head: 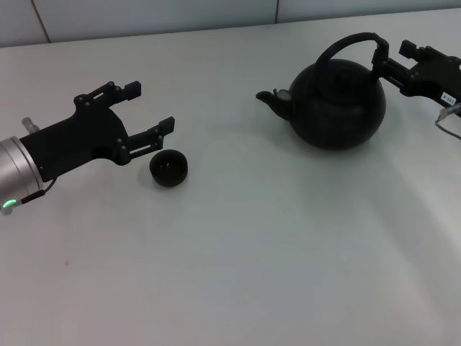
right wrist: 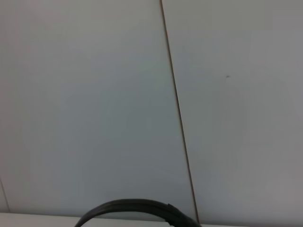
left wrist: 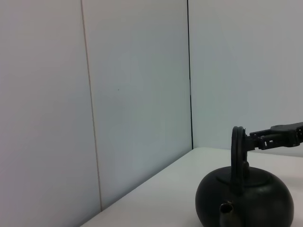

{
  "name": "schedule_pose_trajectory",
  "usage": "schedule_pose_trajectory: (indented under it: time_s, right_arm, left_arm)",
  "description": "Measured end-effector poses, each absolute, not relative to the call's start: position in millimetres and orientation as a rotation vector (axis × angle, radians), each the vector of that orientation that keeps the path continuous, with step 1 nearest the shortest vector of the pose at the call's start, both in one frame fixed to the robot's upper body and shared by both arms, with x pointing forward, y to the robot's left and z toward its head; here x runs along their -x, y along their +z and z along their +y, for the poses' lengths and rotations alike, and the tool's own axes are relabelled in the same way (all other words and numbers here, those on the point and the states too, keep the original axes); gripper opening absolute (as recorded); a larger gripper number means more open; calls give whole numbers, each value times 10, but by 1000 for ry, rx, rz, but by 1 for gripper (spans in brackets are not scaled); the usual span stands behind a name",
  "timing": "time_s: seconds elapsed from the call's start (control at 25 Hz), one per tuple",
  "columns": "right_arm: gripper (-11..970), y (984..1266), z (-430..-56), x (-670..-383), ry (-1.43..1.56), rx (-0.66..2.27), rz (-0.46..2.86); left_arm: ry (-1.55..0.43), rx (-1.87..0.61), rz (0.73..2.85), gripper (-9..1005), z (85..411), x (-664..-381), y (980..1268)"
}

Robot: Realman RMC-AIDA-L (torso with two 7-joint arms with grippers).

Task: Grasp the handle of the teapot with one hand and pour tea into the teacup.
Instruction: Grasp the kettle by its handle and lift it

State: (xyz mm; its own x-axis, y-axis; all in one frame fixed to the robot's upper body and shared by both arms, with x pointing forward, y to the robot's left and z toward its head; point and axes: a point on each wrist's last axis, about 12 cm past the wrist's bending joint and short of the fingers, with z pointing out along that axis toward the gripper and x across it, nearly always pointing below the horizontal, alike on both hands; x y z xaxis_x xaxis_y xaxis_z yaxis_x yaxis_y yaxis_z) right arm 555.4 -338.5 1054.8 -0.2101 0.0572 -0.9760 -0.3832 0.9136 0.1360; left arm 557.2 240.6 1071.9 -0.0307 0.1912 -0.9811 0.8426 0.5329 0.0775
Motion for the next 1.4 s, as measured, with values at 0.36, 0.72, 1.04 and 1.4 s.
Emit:
schedule_pose_trajectory:
  time_s: [0.36, 0.72, 1.04, 1.4]
  right_arm:
    - [614, 10521, -3353, -5608, 400, 233, 1766]
    - [611, 10525, -3343, -5622, 401, 232, 1765]
    - [610, 10505, -3308, -5643, 407, 232, 1776]
    - [604, 10505, -3307, -5646, 406, 233, 1777]
  left_arm:
    - [-659, -923, 1541, 809, 2400, -5589, 10735]
    - [-659, -923, 1541, 809, 2399, -5590, 10735]
    - [-656, -927, 1535, 809, 2394, -5600, 10750]
    - [-656, -929, 1534, 809, 2393, -5601, 10752]
